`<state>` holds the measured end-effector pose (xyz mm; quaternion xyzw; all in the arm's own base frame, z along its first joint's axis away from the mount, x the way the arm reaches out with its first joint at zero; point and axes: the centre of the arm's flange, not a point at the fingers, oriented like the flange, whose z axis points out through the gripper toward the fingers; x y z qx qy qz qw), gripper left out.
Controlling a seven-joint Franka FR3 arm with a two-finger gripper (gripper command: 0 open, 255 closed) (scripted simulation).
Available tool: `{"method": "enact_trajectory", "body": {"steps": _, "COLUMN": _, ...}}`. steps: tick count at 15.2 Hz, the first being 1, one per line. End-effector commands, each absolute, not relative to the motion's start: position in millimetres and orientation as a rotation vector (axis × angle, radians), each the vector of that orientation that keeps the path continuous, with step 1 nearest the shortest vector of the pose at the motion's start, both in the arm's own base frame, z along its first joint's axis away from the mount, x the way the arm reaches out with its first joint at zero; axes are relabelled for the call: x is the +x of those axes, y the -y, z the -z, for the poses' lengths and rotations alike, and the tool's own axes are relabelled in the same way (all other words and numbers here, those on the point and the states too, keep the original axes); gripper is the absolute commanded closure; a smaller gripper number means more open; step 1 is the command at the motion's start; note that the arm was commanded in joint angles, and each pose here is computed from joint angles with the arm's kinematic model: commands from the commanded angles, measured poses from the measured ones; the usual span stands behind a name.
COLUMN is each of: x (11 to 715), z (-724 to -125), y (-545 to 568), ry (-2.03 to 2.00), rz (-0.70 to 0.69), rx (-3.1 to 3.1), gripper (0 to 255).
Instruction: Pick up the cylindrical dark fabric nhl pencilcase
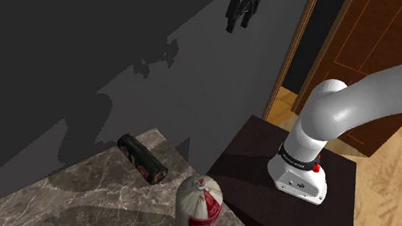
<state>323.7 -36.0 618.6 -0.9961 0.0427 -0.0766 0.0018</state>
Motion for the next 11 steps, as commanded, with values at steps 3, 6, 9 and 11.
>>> {"method": "enact_trajectory", "body": {"steps": 3, "x": 331, "z": -600, "y": 18, "ry": -0.140, "rz": 0.235, "rx": -3.124, "gripper": 0}}
{"method": "enact_trajectory", "body": {"steps": 6, "x": 342, "z": -573, "y": -8, "ry": -0.149, "rz": 0.226, "rx": -3.122, "gripper": 0}}
{"method": "enact_trajectory", "body": {"steps": 9, "x": 352, "z": -546, "y": -35, "ry": -0.157, "rz": 0.217, "rx": -3.120, "gripper": 0}}
{"method": "enact_trajectory", "body": {"steps": 11, "x": 360, "z": -528, "y": -53, "ry": -0.163, "rz": 0.211, "rx": -3.118, "gripper": 0}}
